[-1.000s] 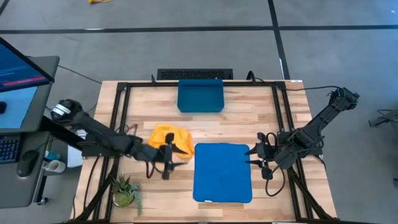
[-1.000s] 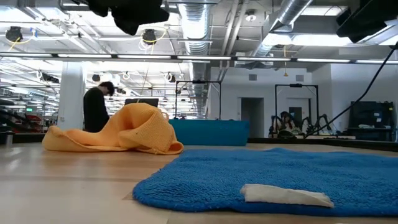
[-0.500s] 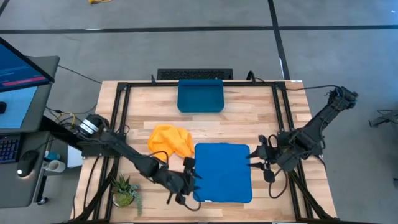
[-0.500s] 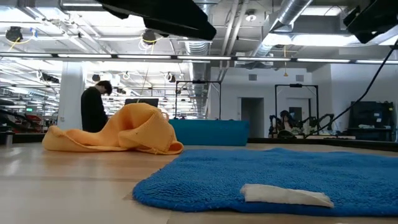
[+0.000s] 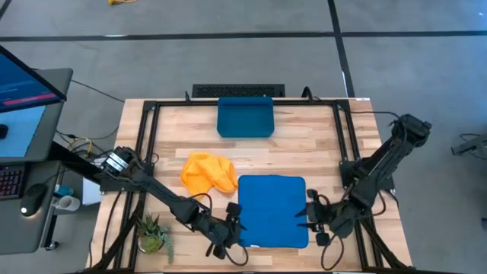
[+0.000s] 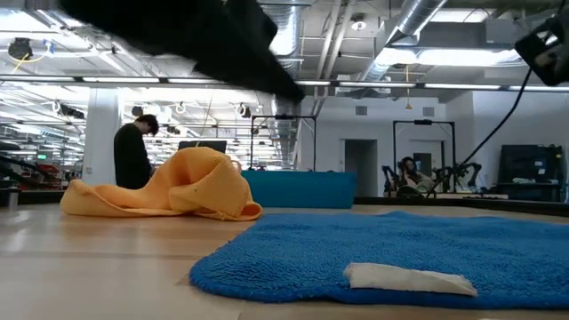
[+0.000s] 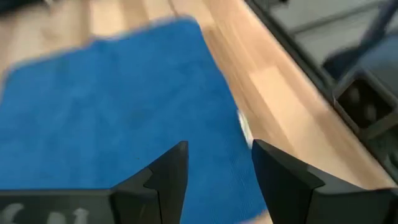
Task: Roll microfiber towels into tight, uniform cylinder then place into a basket
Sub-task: Fold the blue microfiber towel
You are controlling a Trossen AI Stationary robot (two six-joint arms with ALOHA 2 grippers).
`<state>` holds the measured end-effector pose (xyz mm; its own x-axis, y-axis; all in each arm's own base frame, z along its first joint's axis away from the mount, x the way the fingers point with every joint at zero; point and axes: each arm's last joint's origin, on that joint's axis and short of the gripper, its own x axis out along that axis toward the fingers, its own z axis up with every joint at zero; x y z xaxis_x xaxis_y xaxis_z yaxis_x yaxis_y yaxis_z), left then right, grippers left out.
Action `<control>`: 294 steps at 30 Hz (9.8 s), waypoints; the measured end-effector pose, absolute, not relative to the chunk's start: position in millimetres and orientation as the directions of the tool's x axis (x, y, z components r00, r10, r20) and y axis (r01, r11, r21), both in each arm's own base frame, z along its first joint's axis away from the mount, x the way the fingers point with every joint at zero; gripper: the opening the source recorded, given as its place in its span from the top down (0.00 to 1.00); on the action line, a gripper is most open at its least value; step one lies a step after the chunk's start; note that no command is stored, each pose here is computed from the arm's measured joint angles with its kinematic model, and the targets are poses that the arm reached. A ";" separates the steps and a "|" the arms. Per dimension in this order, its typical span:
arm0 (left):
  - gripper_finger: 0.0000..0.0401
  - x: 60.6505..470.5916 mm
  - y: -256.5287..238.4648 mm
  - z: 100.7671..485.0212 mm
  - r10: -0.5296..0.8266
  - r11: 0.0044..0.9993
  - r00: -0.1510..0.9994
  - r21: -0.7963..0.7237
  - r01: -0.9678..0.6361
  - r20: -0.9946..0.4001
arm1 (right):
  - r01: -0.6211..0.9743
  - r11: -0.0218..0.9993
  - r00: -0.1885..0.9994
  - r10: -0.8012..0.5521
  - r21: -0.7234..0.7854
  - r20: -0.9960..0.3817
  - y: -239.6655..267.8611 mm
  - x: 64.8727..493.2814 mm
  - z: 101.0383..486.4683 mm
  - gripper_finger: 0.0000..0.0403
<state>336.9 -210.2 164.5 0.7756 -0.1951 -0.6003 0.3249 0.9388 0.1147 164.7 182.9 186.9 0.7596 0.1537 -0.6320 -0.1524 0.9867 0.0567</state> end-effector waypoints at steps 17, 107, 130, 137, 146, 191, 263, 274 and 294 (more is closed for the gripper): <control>0.57 343.2 -217.9 125.8 -0.241 0.944 0.727 0.019 0.330 -0.643 | -0.073 0.996 0.759 0.086 0.047 -0.646 174.5 181.6 177.8 0.61; 0.99 352.5 -199.7 105.2 -0.143 0.985 0.706 -0.031 0.170 -0.694 | -0.141 0.953 0.576 0.300 0.269 -0.760 234.4 169.7 97.4 0.60; 0.99 348.5 -193.5 112.8 -0.093 0.992 0.683 -0.008 0.127 -0.725 | -0.005 0.963 0.572 0.223 0.269 -0.790 230.4 171.0 86.5 0.91; 0.99 348.7 -193.8 113.2 -0.095 0.992 0.686 -0.010 0.127 -0.721 | -0.065 0.956 0.567 0.270 0.285 -0.778 228.5 170.3 95.6 0.94; 0.99 348.6 -193.7 113.2 -0.094 0.992 0.685 -0.010 0.126 -0.722 | -0.081 0.965 0.597 0.247 0.249 -0.763 206.9 176.6 129.9 0.71; 0.99 348.0 -192.7 113.2 -0.082 0.996 0.681 -0.034 0.084 -0.728 | -0.386 0.922 0.447 0.158 -0.030 -0.880 248.5 188.8 106.5 0.54; 0.99 384.8 -143.1 177.8 0.346 0.938 0.470 0.309 -0.157 -0.812 | 0.109 0.923 0.258 -0.385 -0.369 -0.886 202.1 209.1 147.9 0.99; 0.99 383.9 -141.3 177.2 0.350 0.937 0.454 0.294 -0.192 -0.819 | 0.140 0.917 0.240 -0.398 -0.374 -0.886 193.0 216.6 147.5 0.95; 0.75 390.4 -122.7 175.8 0.283 0.958 0.417 0.229 -0.175 -0.864 | 0.240 0.828 0.132 -0.545 -0.507 -0.828 167.9 214.2 154.8 0.51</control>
<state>390.4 -122.7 175.8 0.4172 0.2829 -0.8637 -0.1750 0.9575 0.2291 214.2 167.9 154.8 0.1323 -0.5452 -0.8278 0.2395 0.8280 -0.5070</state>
